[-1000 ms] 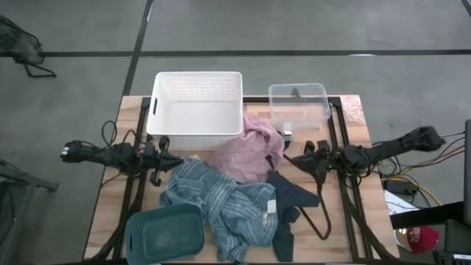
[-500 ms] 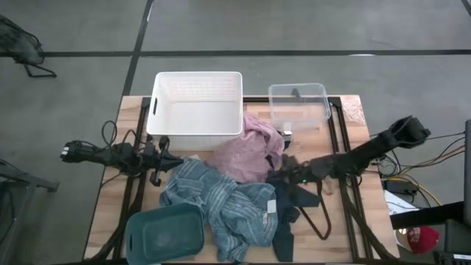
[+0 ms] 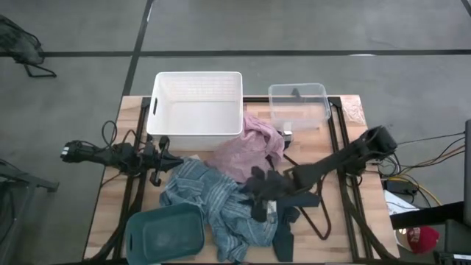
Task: Pick & Place Cloths
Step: Put the blue long sleeve in the white bin
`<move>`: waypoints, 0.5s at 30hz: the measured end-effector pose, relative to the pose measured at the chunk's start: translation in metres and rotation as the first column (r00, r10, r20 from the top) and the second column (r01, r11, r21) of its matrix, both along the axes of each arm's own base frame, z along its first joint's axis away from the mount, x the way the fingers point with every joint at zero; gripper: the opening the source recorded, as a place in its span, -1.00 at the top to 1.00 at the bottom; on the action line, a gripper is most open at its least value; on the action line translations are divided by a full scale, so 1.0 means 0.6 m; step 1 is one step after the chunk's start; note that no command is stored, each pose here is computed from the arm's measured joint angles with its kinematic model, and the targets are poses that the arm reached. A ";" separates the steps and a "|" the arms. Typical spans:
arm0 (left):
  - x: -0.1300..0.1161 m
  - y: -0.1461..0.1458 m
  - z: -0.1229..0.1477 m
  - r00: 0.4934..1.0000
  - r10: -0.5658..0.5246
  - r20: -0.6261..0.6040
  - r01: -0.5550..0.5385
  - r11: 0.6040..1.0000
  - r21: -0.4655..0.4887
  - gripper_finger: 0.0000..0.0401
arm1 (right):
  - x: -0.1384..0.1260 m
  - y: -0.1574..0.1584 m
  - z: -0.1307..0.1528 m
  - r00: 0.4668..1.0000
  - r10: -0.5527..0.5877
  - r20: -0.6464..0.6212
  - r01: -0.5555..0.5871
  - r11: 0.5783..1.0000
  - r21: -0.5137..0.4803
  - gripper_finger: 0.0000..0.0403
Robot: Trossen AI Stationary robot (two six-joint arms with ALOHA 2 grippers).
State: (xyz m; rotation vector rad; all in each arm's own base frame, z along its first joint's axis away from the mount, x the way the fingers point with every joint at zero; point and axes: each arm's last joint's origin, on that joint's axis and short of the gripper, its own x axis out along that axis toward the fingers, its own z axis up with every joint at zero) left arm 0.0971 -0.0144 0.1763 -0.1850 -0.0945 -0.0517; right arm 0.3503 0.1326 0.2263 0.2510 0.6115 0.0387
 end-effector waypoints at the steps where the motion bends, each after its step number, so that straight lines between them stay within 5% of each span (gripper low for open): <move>1: 0.000 0.000 0.000 1.000 0.000 0.000 0.000 1.000 0.000 0.94 | 0.009 0.008 -0.004 0.999 0.007 -0.033 -0.007 1.000 -0.014 0.02; 7: 0.000 0.000 0.000 1.000 0.000 0.000 0.000 1.000 0.000 0.94 | 0.057 0.041 -0.035 0.979 0.008 -0.205 -0.026 0.996 -0.086 -0.25; 15: 0.000 0.000 0.000 1.000 0.000 0.000 0.000 1.000 0.000 0.94 | 0.108 0.062 -0.085 0.944 0.018 -0.328 -0.073 0.985 -0.156 -0.37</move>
